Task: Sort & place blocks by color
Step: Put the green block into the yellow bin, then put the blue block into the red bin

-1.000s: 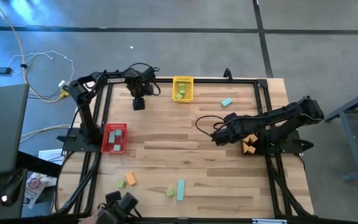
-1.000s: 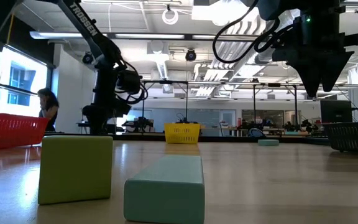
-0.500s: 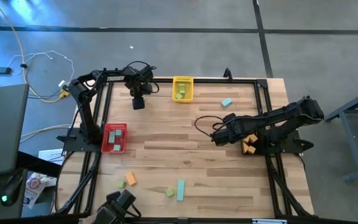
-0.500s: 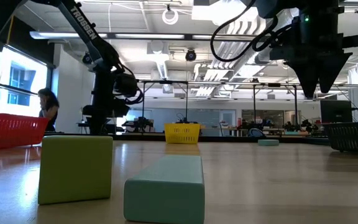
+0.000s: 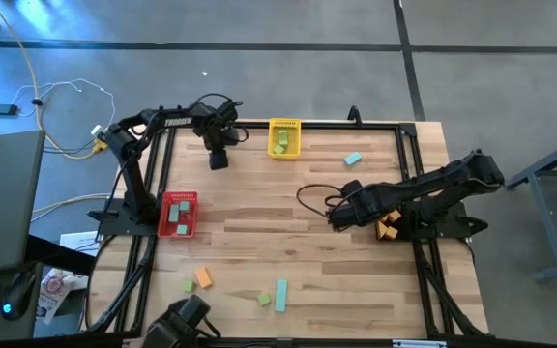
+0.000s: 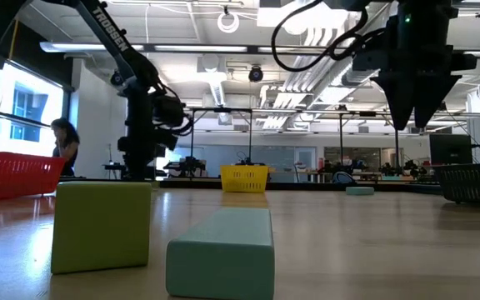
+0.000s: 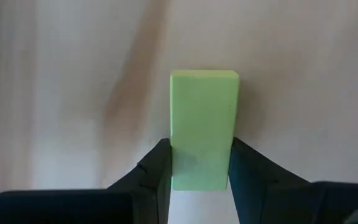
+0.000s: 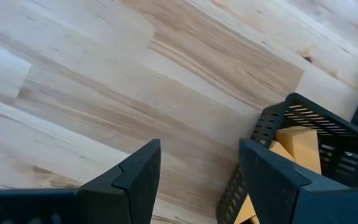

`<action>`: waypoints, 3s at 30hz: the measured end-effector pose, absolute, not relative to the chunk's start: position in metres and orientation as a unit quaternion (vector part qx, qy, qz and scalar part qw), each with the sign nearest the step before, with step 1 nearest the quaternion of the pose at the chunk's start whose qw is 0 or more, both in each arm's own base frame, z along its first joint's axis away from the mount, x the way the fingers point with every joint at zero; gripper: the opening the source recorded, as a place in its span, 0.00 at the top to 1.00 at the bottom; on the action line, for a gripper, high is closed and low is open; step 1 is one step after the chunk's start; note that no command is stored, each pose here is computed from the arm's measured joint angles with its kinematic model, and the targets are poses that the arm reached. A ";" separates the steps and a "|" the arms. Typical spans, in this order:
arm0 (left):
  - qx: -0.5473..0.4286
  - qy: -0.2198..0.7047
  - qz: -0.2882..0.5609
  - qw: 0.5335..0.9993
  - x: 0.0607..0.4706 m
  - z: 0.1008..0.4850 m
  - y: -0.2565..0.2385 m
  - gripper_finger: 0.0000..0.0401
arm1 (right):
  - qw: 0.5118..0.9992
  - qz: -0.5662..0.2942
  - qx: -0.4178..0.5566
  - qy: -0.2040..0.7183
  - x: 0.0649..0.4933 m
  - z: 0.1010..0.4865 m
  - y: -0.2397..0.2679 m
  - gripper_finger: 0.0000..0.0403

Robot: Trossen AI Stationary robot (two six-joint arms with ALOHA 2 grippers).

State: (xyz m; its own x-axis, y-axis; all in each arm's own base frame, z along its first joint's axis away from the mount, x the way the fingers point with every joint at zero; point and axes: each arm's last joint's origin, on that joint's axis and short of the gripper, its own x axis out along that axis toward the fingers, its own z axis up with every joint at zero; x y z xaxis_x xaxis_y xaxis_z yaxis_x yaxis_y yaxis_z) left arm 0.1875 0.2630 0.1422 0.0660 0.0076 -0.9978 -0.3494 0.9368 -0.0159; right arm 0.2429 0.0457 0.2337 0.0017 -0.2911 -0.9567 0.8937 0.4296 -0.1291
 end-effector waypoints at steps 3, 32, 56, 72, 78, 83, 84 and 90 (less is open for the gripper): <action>-0.146 0.626 0.109 0.758 0.193 0.156 0.262 0.76 | 0.651 -0.455 0.279 0.539 0.243 0.234 0.046 0.50; -0.131 0.403 0.156 0.892 0.275 0.192 0.252 0.74 | 0.670 -0.457 0.279 0.514 0.247 0.234 0.045 0.50; -0.112 0.307 0.265 0.907 0.295 0.209 0.256 0.62 | 0.676 -0.451 0.288 0.506 0.250 0.234 0.046 0.50; -0.100 0.330 0.254 0.904 0.293 0.206 0.254 0.51 | 0.685 -0.461 0.281 0.489 0.252 0.234 0.043 0.50; -0.084 0.367 0.234 0.896 0.287 0.212 0.245 0.51 | 0.682 -0.471 0.272 0.488 0.254 0.234 0.027 0.50; -0.079 0.358 0.225 0.903 0.277 0.239 0.231 0.51 | 0.681 -0.476 0.257 0.493 0.257 0.235 0.003 0.50; -0.076 0.353 0.224 0.905 0.275 0.246 0.228 0.51 | 0.682 -0.475 0.254 0.494 0.258 0.235 -0.002 0.50; -0.048 0.330 0.211 0.919 0.260 0.287 0.199 0.51 | 0.691 -0.442 0.246 0.517 0.262 0.235 -0.034 0.50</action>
State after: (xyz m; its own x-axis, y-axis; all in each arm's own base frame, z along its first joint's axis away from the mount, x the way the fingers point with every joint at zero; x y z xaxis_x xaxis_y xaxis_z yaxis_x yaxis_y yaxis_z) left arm 0.2603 0.1992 0.2871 0.6925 0.3565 -0.6272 -0.4196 0.9062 0.0518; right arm 0.2621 -0.0342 0.2346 0.0758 -0.3559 -0.9314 0.8646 0.4889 -0.1164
